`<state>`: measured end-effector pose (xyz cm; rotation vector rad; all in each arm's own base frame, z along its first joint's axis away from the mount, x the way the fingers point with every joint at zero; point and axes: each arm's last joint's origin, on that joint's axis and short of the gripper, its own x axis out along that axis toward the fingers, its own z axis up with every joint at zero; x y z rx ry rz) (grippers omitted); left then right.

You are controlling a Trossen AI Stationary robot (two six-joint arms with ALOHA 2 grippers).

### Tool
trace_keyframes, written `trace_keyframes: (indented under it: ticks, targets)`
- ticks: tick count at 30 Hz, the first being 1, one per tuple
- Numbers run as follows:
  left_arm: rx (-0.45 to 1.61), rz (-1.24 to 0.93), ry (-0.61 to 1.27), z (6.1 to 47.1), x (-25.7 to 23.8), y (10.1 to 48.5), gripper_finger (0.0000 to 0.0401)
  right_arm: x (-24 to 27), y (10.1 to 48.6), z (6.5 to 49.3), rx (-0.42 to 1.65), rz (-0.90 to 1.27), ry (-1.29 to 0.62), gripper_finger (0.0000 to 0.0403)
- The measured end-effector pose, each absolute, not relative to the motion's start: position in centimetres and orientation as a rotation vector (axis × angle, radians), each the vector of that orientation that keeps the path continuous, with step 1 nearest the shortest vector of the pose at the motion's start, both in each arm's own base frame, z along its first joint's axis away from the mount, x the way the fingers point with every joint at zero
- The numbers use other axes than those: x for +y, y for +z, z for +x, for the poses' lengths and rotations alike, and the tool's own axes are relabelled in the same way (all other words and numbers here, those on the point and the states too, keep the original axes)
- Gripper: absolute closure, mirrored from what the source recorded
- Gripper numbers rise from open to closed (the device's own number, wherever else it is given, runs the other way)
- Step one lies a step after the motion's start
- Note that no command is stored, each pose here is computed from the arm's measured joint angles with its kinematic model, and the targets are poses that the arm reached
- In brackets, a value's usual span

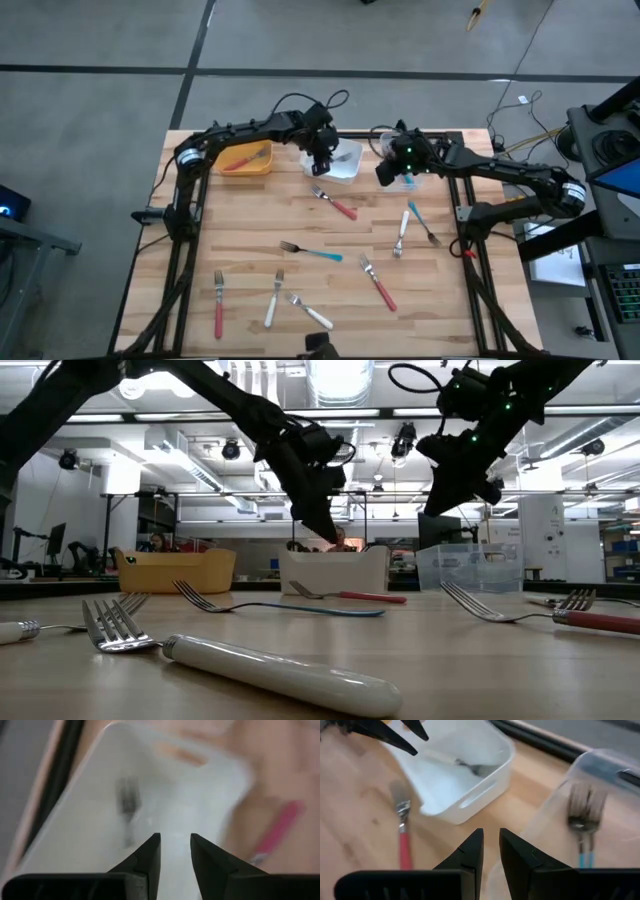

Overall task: Sort silverware by color (type)
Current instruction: Put the blue fork into the transparent bin

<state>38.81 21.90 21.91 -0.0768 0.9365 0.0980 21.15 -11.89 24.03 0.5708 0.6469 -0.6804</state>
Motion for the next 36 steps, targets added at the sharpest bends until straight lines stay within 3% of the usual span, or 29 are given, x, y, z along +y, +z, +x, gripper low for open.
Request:
trace_keyframes:
  ticks: [7, 14, 25, 36]
  targets:
    - [0.843, -0.178, -0.044, 39.2, 20.3, 23.4, 0.0326, -8.3, 23.5, 22.2, 0.722, 0.680, -0.614, 0.0349]
    - [0.816, -0.235, -0.065, 39.0, 17.9, 25.9, 0.0326, -4.5, 22.5, 21.8, 0.921, 0.743, -0.591, 0.0349]
    - [0.688, -0.165, -0.016, 36.4, 13.7, 29.7, 0.0326, -2.8, 21.3, 19.5, 1.146, 0.816, -0.789, 0.0349]
    - [0.560, -0.117, 0.011, 32.5, 11.1, 30.1, 0.0326, -2.5, 18.7, 17.2, 1.315, 0.787, -0.900, 0.0327]
